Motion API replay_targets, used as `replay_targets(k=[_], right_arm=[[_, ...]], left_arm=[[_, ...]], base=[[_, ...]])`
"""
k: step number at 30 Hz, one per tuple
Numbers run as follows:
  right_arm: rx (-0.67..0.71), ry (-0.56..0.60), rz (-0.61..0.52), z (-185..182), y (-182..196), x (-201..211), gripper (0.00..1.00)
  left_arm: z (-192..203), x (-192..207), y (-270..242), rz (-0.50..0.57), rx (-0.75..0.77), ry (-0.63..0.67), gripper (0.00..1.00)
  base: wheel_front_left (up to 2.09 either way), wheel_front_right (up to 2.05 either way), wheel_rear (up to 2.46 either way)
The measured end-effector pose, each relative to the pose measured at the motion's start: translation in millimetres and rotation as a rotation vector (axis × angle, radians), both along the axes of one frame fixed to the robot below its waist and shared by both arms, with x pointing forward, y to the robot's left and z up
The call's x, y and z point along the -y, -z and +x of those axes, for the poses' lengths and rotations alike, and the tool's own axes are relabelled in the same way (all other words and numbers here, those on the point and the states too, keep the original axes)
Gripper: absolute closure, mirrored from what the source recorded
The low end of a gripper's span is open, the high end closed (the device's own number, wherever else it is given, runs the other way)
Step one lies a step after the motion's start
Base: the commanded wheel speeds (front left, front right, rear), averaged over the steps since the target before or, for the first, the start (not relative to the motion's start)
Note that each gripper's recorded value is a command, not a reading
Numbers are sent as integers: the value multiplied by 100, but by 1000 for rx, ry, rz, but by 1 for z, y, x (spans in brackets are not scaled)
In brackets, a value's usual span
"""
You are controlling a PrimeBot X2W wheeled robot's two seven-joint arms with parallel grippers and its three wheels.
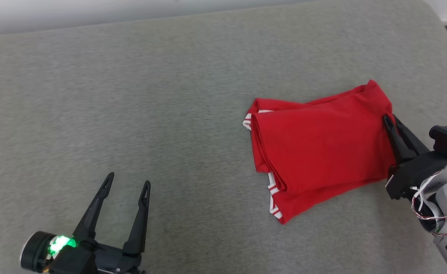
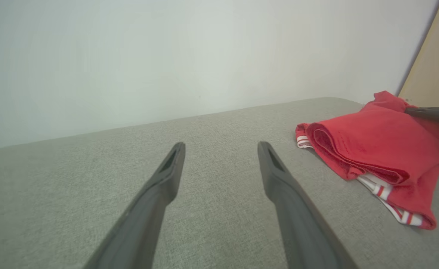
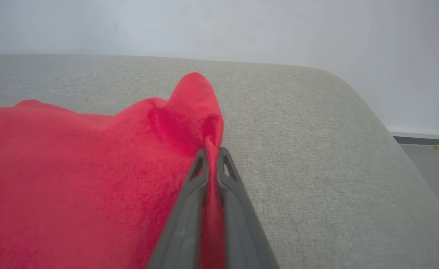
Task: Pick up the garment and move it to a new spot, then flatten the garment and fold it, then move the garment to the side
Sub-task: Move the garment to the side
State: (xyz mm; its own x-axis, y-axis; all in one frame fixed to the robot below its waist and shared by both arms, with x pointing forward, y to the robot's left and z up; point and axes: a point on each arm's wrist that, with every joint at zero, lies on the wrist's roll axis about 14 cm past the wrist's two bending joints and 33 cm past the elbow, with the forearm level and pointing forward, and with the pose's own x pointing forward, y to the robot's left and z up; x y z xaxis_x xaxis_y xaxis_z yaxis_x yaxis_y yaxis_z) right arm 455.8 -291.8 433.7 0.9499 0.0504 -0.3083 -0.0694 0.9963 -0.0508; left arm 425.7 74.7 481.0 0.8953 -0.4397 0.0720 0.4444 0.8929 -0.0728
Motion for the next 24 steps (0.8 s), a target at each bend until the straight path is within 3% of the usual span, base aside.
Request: replay_targets(k=[9, 24], right_arm=[[21, 109, -31, -16, -5, 33, 100], [62, 252, -183, 20, -32, 105, 100]], left_arm=[[11, 35, 9, -3, 9, 135, 0], [34, 61, 31, 0, 23, 269, 0]], base=[[0, 0, 0], [0, 0, 0]])
